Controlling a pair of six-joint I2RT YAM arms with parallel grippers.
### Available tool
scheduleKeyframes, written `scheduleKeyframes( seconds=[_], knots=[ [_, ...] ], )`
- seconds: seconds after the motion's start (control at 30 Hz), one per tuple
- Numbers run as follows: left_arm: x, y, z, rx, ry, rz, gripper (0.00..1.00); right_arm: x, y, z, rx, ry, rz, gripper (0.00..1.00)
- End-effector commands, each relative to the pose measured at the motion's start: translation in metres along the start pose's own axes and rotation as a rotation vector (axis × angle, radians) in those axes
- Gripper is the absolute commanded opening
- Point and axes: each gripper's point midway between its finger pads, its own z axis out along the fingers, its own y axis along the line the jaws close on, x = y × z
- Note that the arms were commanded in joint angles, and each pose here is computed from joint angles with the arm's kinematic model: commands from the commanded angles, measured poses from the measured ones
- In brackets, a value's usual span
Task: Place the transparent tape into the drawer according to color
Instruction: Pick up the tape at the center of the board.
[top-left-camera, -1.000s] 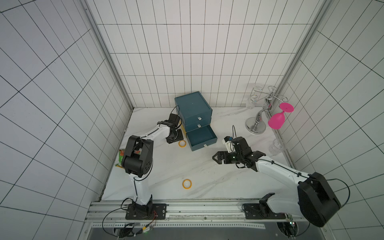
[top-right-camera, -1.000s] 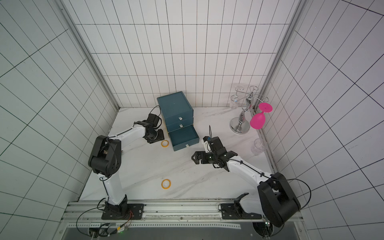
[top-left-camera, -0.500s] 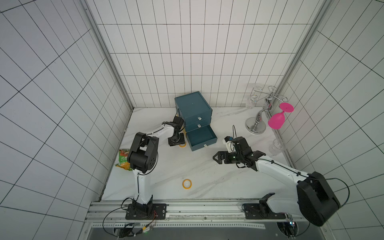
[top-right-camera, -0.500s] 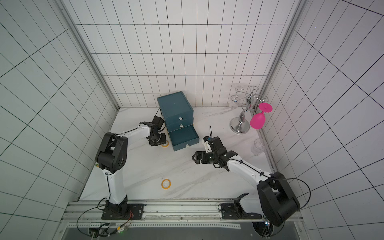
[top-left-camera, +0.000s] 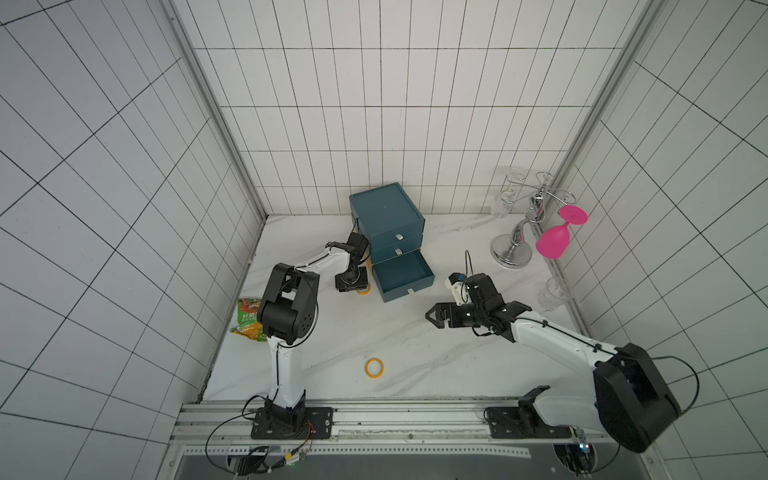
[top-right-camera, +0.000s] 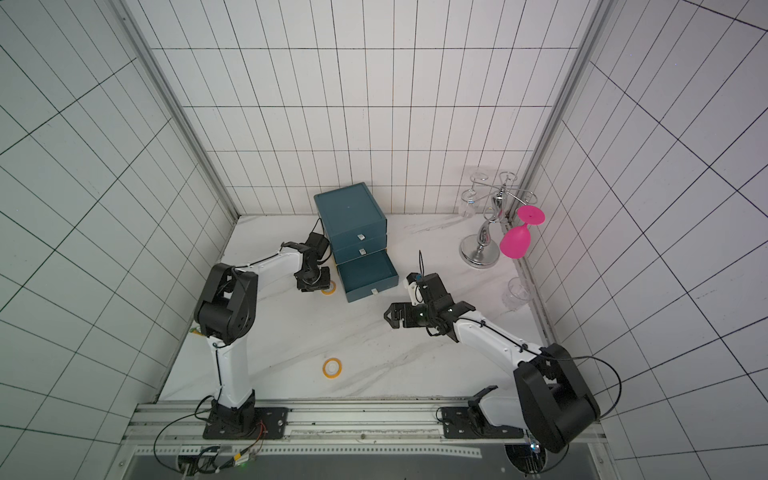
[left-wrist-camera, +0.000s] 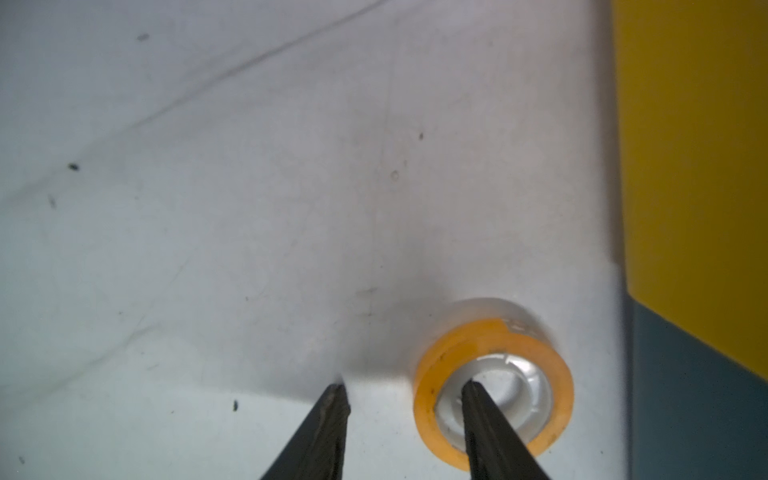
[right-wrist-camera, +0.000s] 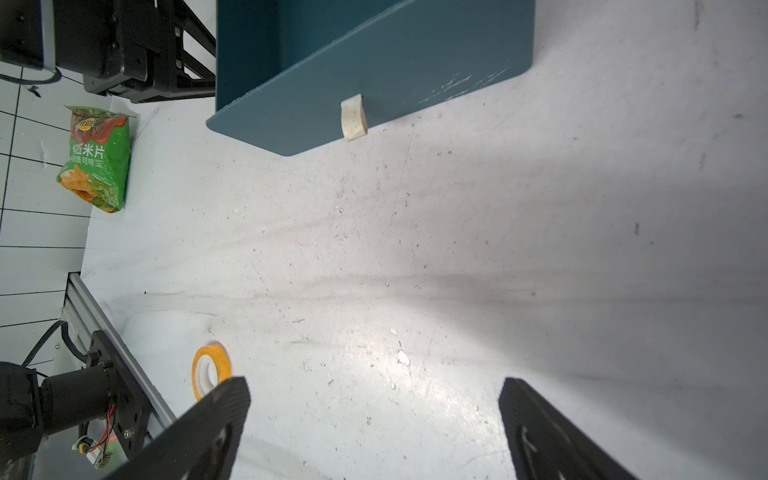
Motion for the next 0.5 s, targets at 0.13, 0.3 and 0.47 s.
scheduleKeyframes(
  seconds=[0.13, 0.3, 0.47],
  knots=[
    [0.03, 0.012, 0.023, -0.049, 0.152, 0.04, 0.29, 0.002, -0.004, 0.001, 0.0, 0.022, 0.005, 0.99],
    [0.033, 0.013, 0.027, -0.051, 0.171, 0.043, 0.0, 0.001, -0.004, 0.0, 0.002, 0.019, 0.005, 0.99],
    [0.032, 0.017, 0.021, -0.06, 0.155, 0.032, 0.0, 0.001, -0.005, 0.001, 0.001, 0.021, 0.012, 0.99]
  ],
)
